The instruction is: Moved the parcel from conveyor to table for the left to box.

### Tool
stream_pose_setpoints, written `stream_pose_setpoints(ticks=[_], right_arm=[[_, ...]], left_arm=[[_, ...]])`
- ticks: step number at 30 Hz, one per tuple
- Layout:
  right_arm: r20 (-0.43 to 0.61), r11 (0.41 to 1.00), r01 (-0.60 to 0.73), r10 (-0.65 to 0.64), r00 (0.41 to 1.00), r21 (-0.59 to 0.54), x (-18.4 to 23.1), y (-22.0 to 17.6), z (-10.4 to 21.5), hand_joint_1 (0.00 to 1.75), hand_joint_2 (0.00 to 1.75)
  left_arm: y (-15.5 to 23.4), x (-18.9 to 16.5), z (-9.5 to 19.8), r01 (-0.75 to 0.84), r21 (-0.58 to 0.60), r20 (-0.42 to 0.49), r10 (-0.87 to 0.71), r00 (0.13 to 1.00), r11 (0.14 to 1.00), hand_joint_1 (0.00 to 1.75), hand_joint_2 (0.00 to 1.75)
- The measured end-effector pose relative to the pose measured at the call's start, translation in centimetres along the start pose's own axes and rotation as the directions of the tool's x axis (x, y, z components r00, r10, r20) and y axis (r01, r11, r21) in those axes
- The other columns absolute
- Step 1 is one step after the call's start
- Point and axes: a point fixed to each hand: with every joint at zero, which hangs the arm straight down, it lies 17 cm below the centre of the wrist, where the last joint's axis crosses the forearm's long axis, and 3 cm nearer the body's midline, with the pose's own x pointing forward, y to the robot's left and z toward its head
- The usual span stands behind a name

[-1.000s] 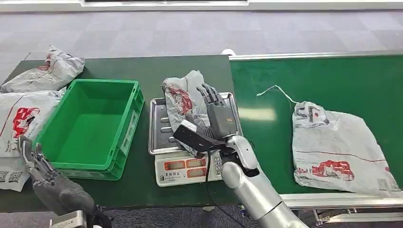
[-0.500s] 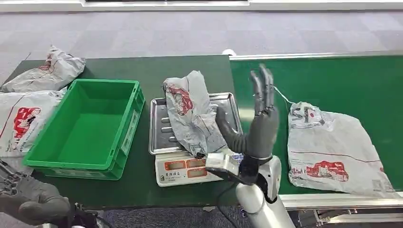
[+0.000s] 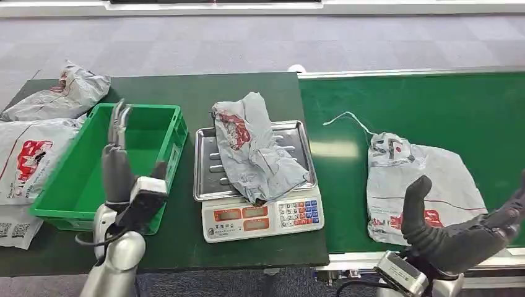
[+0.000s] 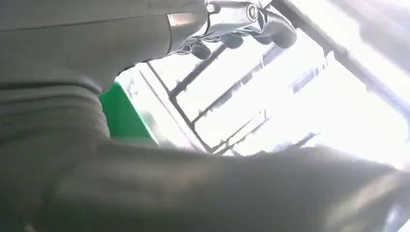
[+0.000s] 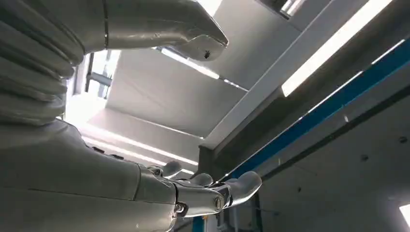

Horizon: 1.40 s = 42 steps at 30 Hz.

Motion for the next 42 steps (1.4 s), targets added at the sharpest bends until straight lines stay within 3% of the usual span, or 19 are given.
stream_pose_setpoints(ticks=[4,11,23,28,33,42], right_arm=[[-0.013,0.999,-0.033,0.033,0.999,0.019,-0.7,-0.4,0.7,0.00,1.75],[-0.019,0.998,-0.052,0.053,0.998,0.040,-1.1,-0.5,1.3,0.00,1.75],[-0.030,0.996,-0.057,0.059,0.998,0.064,-1.3,-0.2,2.1,0.00,1.75],[-0.035,0.994,-0.059,0.063,0.997,0.094,-1.6,0.8,2.8,0.00,1.75],[-0.046,0.993,-0.049,0.054,0.997,0.111,-2.1,1.9,3.1,0.00,1.75],[-0.085,0.988,-0.034,0.047,0.995,0.149,-3.1,3.8,4.0,0.00,1.75]], left_arm=[[-5.0,-0.9,-1.9,0.035,-0.220,0.015,-0.032,0.999,0.975,0.00,1.75],[-9.5,-3.1,-3.6,0.092,-0.433,0.017,-0.094,0.995,0.896,0.00,1.75],[-11.1,-5.4,-4.4,0.141,-0.533,0.009,-0.161,0.987,0.835,0.00,1.75],[-12.9,-5.9,-3.8,0.141,-0.622,0.011,-0.171,0.985,0.771,0.00,1.75],[-15.6,-3.9,-3.5,0.093,-0.699,0.012,-0.118,0.993,0.710,0.00,1.75],[-21.4,3.7,-1.8,0.021,-0.783,0.054,0.035,0.998,0.621,0.00,1.75]])
